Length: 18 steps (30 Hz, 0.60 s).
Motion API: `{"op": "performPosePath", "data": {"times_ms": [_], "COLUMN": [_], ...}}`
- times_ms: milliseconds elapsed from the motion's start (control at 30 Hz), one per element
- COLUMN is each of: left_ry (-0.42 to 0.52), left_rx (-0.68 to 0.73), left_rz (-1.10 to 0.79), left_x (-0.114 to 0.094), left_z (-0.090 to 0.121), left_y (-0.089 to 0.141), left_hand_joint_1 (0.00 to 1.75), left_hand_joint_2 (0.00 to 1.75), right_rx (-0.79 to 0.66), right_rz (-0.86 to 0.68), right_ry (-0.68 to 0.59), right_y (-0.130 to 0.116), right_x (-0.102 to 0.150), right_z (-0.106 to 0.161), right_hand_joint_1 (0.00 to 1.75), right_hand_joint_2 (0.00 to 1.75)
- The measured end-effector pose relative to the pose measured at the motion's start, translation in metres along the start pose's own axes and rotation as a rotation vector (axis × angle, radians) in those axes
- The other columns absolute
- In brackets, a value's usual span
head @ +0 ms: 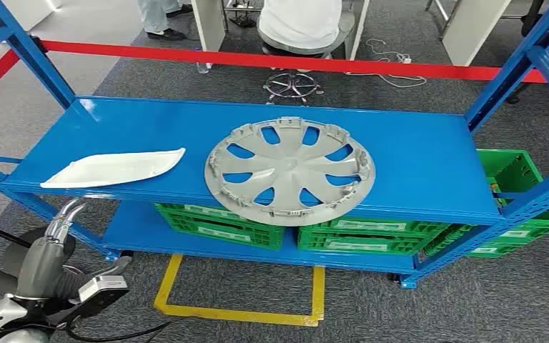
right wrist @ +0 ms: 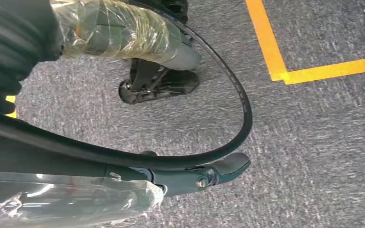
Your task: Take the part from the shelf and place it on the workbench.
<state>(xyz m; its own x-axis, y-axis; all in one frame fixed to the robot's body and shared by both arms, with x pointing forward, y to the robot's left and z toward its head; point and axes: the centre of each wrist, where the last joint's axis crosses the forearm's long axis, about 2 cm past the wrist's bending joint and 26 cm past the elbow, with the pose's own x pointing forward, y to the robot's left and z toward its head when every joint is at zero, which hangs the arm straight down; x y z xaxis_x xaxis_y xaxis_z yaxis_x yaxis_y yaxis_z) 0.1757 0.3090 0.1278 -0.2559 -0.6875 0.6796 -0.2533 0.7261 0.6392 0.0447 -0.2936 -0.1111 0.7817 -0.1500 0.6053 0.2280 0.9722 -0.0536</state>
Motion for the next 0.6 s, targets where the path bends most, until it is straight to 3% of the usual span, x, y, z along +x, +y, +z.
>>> {"op": "performPosePath", "data": {"times_ms": [600], "left_ry": [0.096], "left_rx": [0.079], "left_rz": [-0.042], "left_x": [-0.0017], "left_z": [0.0059], "left_y": [0.002], "left_hand_joint_1": [0.0], "left_hand_joint_2": [1.75], "right_rx": [-0.025], "right_rz": [-0.014], "right_ry": [0.037], "right_y": [-0.0012], "right_x": [-0.0026], "right_z": [0.0014], "right_hand_joint_1": [0.0], "right_hand_joint_2": [1.75]}}
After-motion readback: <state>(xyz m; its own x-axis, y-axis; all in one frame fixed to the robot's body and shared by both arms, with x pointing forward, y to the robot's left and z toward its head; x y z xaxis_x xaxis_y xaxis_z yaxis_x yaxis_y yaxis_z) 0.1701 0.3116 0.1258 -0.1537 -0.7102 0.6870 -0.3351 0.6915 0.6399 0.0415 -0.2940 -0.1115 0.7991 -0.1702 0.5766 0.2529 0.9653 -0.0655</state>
